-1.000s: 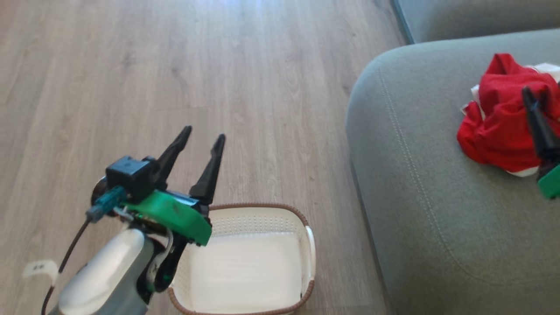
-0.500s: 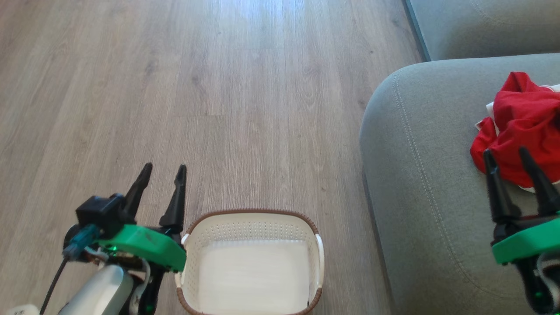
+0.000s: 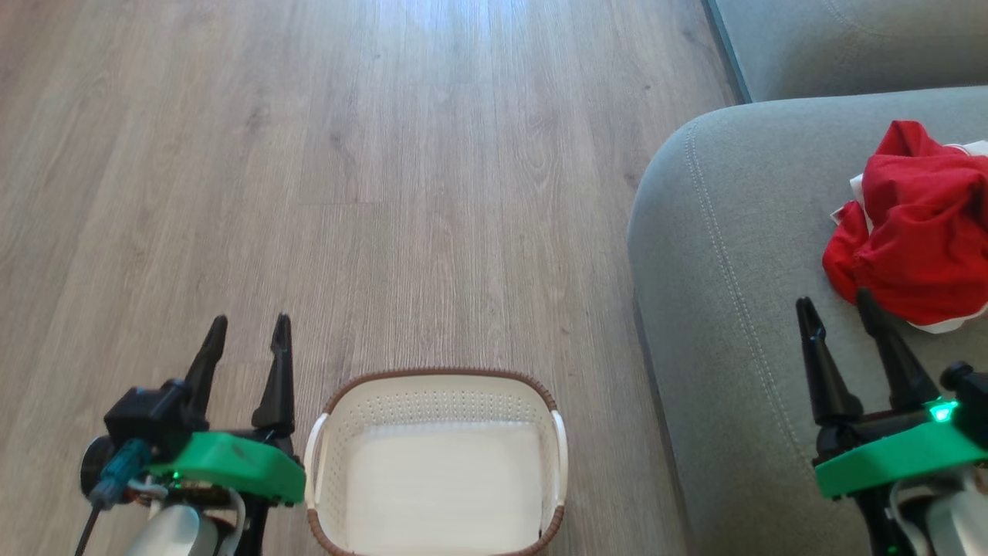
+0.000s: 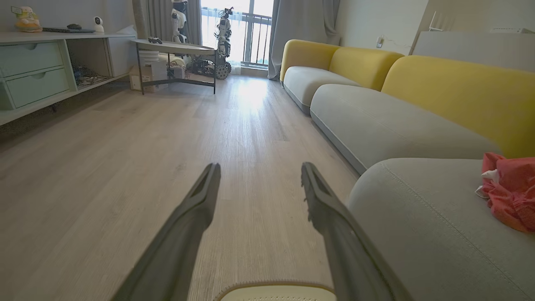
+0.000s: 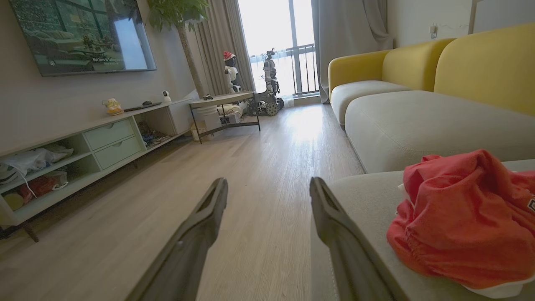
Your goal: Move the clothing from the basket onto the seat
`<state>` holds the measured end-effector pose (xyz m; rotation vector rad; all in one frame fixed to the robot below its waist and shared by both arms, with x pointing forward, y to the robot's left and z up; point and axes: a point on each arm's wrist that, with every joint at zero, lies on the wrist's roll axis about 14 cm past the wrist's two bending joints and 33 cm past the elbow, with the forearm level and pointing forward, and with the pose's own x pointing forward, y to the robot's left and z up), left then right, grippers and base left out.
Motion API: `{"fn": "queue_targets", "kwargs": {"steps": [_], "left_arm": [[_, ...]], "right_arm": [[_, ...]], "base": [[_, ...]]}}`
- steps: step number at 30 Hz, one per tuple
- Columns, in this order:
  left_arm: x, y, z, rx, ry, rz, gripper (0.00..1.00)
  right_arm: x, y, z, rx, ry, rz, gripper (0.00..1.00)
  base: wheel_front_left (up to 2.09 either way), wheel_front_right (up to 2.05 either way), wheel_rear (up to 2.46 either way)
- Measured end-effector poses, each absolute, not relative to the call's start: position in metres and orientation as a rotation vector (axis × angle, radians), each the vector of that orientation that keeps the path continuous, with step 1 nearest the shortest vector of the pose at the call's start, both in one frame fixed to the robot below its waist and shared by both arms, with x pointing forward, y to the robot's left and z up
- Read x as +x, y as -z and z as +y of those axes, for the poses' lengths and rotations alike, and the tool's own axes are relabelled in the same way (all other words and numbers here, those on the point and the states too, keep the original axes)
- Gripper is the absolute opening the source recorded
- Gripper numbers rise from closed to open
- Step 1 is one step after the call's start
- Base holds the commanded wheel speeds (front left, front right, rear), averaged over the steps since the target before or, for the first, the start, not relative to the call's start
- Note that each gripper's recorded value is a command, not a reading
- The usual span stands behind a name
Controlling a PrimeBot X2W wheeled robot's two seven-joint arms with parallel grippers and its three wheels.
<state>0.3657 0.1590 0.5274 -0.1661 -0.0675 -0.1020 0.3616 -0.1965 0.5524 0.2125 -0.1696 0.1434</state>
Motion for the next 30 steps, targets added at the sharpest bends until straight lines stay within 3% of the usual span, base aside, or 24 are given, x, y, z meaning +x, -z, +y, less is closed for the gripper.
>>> {"fn": "queue_targets", "kwargs": {"steps": [30], "left_arm": [[0.365,-0.517,0.170,-0.161,0.067,-0.078,1.00]], "right_arm": [[0.360,-0.534,-0.188,0.213,-0.143,-0.143,1.00]], "base": [[0.00,0.00,0.00]]}}
